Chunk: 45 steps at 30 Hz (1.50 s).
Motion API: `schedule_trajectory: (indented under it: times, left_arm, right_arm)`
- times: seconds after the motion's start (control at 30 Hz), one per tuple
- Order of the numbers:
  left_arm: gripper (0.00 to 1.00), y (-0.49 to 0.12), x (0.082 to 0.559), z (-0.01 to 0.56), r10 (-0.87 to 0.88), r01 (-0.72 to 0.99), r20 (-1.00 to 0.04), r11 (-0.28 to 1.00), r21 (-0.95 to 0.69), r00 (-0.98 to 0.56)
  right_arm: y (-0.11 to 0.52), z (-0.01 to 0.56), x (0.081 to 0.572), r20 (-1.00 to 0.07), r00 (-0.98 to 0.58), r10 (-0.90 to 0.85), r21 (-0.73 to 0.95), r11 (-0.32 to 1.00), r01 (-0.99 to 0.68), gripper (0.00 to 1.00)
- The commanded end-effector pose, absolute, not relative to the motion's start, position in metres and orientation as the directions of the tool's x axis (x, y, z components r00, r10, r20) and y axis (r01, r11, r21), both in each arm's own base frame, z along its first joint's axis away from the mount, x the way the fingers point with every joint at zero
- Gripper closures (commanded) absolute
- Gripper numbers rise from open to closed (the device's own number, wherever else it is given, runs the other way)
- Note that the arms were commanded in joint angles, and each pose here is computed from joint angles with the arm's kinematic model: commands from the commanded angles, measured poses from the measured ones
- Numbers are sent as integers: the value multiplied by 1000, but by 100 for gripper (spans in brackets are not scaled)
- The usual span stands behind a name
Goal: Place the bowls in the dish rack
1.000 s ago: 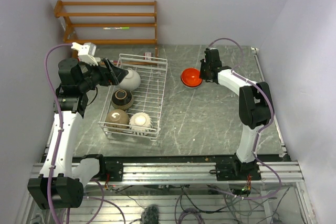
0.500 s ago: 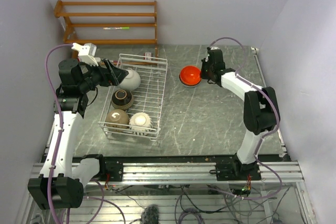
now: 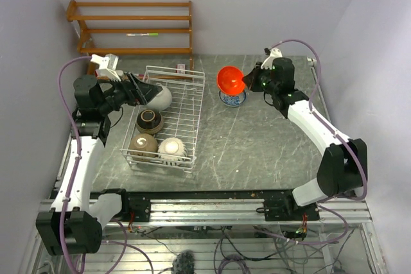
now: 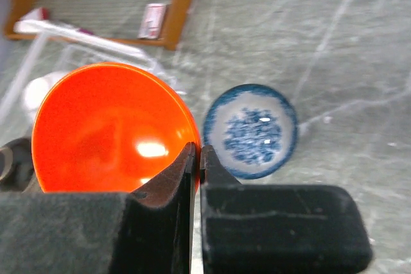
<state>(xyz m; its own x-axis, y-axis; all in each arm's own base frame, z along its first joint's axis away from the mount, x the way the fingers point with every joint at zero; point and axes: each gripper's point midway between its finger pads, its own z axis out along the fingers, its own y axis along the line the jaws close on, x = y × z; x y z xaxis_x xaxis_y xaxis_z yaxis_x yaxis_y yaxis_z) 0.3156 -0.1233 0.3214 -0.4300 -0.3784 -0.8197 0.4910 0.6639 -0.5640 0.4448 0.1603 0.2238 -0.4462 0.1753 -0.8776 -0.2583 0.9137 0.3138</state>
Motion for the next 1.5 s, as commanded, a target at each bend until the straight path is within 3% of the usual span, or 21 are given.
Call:
schedule_trajectory:
  times: [0.0,0.27,0.53,0.83,1.47]
  left_arm:
    - [7,-145,301,346,-448,614,-783,490,-618,-431]
    - [1,-155,284,370,-527,680,-737,353,-643,-423]
    - [1,-184,275,367,-532,676,-714,315,-667,-456]
    - [1,-214,283,368,-530,618,-714,387,-684,-457]
    - [1,-267,269,386,-546,695,-726,323,-643,-418]
  right_arm:
    - [200,267,414,-864,-433,258,461,750,-473,100]
    - [236,326,359,-804,-478,354,594,441,-673,100]
    - [251,343,335,-729,-535,428,660,231,-715,100]
    - [264,347,337,-754,-507,418,637,275,-720,100]
    - [271,333,339,-749,-531,396,650,282,-706,100]
